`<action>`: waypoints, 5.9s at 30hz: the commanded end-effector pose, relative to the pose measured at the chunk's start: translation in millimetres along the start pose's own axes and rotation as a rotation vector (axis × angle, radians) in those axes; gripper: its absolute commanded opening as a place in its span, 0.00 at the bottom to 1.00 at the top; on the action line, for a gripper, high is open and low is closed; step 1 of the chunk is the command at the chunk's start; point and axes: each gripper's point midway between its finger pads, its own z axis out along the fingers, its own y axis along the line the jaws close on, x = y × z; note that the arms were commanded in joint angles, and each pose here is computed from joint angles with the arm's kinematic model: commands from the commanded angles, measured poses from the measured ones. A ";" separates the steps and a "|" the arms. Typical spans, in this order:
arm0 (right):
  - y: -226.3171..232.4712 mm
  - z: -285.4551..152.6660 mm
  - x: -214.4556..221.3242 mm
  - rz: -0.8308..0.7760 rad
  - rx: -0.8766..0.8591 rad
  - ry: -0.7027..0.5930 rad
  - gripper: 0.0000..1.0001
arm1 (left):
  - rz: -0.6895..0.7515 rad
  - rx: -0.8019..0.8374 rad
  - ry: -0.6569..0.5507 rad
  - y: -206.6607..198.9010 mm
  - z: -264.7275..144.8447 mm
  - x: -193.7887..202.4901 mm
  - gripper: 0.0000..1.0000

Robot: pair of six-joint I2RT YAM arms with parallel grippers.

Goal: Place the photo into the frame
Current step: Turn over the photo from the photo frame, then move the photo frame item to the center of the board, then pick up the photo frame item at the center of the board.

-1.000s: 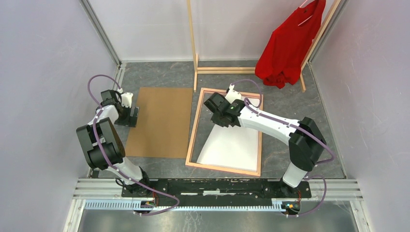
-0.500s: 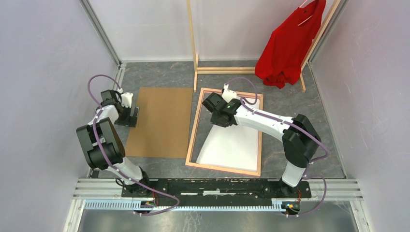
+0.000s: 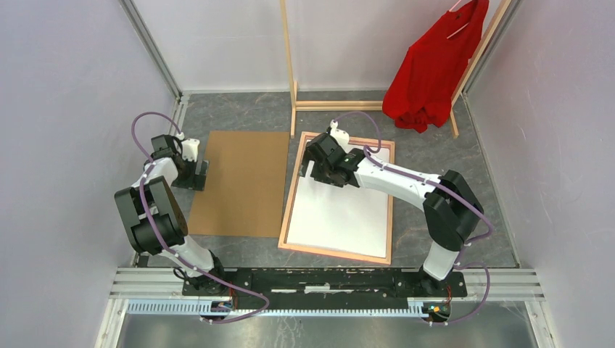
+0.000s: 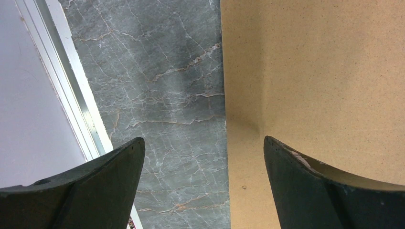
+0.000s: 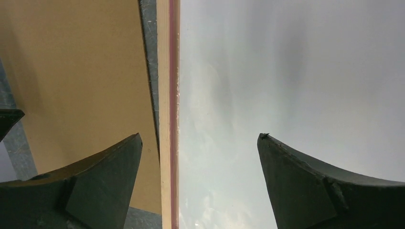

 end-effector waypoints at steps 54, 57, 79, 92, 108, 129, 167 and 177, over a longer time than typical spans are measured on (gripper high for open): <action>101.7 108.9 74.1 -0.059 -0.164 0.206 0.98 | -0.096 0.022 0.059 -13.5 48.9 11.2 1.00; 113.3 103.4 73.9 -0.018 -0.238 0.219 0.98 | -0.069 0.044 0.077 -28.5 51.9 13.7 1.00; 220.3 -58.4 7.4 0.207 -1.079 0.186 0.97 | 0.068 0.147 0.109 -63.4 40.5 21.7 1.00; 204.9 -92.4 6.5 0.253 -1.139 0.166 0.97 | 0.126 0.158 0.031 -79.4 18.8 13.4 1.00; 139.3 -89.2 4.2 0.318 -1.028 0.104 0.95 | 0.266 0.294 0.063 -153.2 8.9 12.7 0.99; 92.5 -51.9 13.9 0.411 -0.833 0.082 0.81 | 0.363 0.343 0.081 -190.9 1.7 13.9 0.99; 26.3 -19.9 29.0 0.235 -0.463 0.025 0.66 | 0.130 -0.008 -0.162 -30.0 -60.4 -99.6 1.00; 17.4 -4.8 40.4 0.216 -0.413 0.059 0.66 | 0.136 -0.024 0.018 -37.2 7.1 -24.2 0.99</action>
